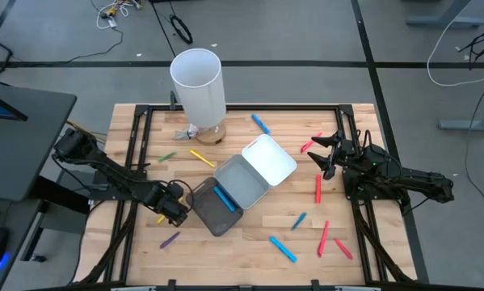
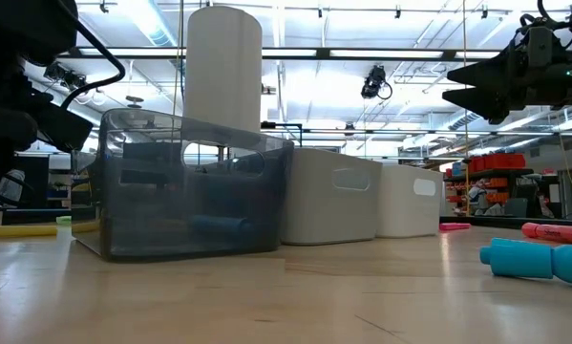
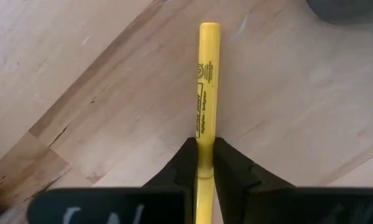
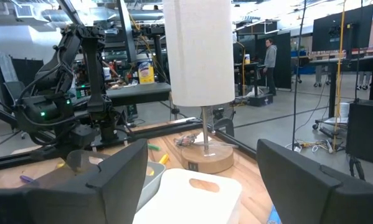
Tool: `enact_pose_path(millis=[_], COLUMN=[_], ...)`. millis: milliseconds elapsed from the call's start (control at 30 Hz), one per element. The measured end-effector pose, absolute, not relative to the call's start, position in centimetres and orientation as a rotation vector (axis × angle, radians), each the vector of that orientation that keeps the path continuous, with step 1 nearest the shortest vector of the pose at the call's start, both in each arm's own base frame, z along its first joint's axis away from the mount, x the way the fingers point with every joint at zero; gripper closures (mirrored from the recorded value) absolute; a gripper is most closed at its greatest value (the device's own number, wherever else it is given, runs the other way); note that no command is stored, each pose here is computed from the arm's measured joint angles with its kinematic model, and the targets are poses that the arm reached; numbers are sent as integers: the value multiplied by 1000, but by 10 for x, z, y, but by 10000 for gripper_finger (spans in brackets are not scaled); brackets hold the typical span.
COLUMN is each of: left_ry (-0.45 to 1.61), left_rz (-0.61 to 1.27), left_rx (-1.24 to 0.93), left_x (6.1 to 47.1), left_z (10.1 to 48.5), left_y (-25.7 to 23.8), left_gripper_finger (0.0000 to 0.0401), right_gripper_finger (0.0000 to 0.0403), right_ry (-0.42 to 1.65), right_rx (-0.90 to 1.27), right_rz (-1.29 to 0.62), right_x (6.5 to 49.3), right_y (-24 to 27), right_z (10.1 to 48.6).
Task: Pick & Place Markers
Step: Put the bottom yellow marker into the gray bin
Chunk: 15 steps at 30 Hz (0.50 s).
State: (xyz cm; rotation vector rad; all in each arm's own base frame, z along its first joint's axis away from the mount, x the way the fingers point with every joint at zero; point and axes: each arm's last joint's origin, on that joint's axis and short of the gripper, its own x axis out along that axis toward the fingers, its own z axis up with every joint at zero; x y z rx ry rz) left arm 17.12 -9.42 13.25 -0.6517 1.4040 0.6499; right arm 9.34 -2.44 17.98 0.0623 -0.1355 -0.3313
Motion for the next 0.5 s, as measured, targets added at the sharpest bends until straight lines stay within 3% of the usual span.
enact_pose_path(millis=[500], left_ry=[1446], left_rz=[612], left_rx=[-597], left_x=[165], left_z=[150], left_y=[-91], left_gripper_finger=[373], right_gripper_finger=[101], right_ry=[-136], right_rx=[62], right_rz=[-332], right_x=[93], right_y=[-24], right_z=[180])
